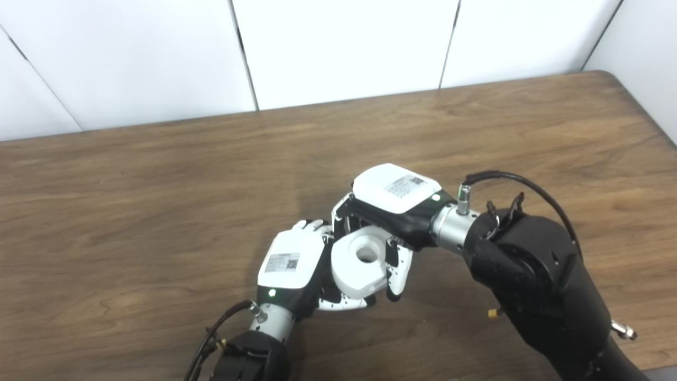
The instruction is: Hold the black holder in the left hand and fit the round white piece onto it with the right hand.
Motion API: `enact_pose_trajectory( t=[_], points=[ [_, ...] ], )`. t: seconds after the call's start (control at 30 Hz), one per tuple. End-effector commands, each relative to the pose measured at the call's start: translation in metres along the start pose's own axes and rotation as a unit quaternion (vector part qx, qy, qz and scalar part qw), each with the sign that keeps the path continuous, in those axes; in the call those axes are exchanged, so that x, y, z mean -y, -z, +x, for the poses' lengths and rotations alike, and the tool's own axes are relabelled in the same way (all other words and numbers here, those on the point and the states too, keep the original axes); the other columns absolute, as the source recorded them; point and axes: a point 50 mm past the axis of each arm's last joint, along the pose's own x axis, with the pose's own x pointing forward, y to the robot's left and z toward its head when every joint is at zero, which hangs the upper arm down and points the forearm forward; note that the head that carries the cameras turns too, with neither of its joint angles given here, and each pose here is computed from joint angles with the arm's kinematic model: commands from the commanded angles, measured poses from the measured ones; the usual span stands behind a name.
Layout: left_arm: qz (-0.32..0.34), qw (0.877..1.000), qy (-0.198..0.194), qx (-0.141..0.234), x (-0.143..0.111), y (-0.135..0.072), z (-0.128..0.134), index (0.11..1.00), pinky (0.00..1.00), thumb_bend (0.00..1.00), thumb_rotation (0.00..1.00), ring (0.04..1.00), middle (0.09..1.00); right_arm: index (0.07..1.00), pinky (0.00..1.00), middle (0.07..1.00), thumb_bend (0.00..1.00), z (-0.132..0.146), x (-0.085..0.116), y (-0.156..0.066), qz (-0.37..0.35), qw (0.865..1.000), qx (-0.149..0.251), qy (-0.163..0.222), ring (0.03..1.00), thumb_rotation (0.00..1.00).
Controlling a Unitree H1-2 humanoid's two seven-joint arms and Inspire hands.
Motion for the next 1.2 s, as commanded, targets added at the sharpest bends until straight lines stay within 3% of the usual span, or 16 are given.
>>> enact_pose_trajectory(
  t=[0.0,0.03,0.07,0.1,0.2,0.5,1.17],
  points=[
    [0.005,0.998,0.067,-0.002,0.021,-0.002,-0.005,0.490,0.93,0.52,0.07,0.884,0.795,0.513,0.92,0.552,0.52,0.007,-0.010,0.001,-0.001,1.000,0.000,-0.024,0.591,0.07],
    [0.005,0.998,0.067,-0.003,0.021,-0.001,-0.004,0.490,0.93,0.52,0.07,0.883,0.794,0.503,0.92,0.624,0.52,0.007,-0.010,0.002,-0.001,1.000,-0.001,-0.024,0.619,0.11],
    [0.005,0.998,0.067,-0.003,0.021,-0.001,-0.004,0.490,0.93,0.52,0.07,0.884,0.796,0.576,0.91,0.660,0.72,0.007,-0.010,0.002,-0.002,1.000,-0.002,-0.024,0.634,0.10],
    [0.006,0.998,0.068,-0.003,0.021,-0.002,-0.004,0.490,0.93,0.52,0.07,0.885,0.797,0.625,0.91,0.690,0.84,0.007,-0.010,0.002,-0.001,1.000,-0.003,-0.024,0.644,0.11],
    [0.009,0.998,0.070,-0.002,0.022,-0.002,-0.003,0.490,0.93,0.52,0.07,0.886,0.800,0.665,0.93,0.706,0.94,0.007,-0.009,0.003,0.002,1.000,-0.005,-0.023,0.646,0.16],
    [0.009,0.997,0.071,-0.004,0.023,-0.002,0.000,0.490,0.93,0.52,0.08,0.884,0.799,0.756,0.96,0.787,1.00,0.005,-0.003,0.006,0.009,1.000,-0.005,-0.029,0.789,0.25],
    [0.021,0.998,0.067,0.001,0.025,-0.001,0.003,0.491,0.91,0.52,0.08,0.873,0.797,0.833,0.97,0.914,1.00,0.002,0.012,0.008,0.008,0.999,0.002,-0.040,0.904,0.30]
  ],
)
